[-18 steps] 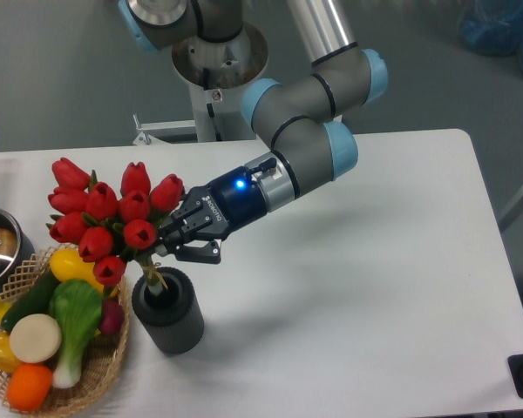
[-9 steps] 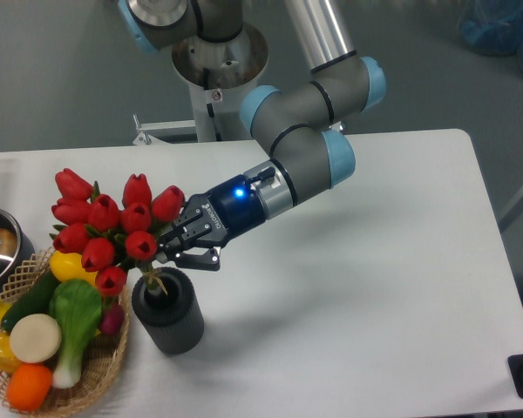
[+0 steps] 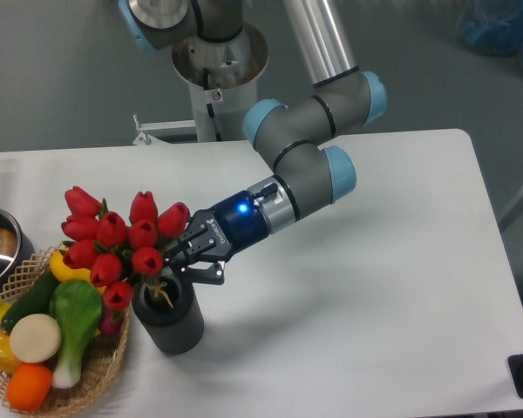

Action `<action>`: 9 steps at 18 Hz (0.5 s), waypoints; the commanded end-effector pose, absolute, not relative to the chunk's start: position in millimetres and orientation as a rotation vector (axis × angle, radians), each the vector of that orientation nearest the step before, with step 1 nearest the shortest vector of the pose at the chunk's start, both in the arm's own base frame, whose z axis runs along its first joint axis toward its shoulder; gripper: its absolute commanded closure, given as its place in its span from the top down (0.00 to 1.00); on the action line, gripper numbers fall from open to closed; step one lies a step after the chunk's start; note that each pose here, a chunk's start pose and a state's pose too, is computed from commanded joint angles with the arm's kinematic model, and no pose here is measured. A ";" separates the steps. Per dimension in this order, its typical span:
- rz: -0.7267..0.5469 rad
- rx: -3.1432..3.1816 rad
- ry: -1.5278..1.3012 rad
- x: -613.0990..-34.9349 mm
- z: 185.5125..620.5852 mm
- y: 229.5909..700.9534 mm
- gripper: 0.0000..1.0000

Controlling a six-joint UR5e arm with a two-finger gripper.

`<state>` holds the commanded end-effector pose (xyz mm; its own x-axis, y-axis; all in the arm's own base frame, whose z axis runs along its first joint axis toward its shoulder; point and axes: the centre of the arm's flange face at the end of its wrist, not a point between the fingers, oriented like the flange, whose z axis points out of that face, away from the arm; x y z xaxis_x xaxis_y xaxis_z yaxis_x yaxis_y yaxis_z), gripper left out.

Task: Insert the flowers into the vase
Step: 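Push the tulip stems further down into the vase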

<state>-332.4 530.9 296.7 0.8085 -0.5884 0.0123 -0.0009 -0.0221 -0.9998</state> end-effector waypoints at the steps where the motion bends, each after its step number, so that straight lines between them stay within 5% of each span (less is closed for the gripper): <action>1: -0.501 -1.536 0.487 -332.2 295.2 530.8 0.19; 9: -0.513 -1.548 0.476 -330.5 285.3 529.5 0.19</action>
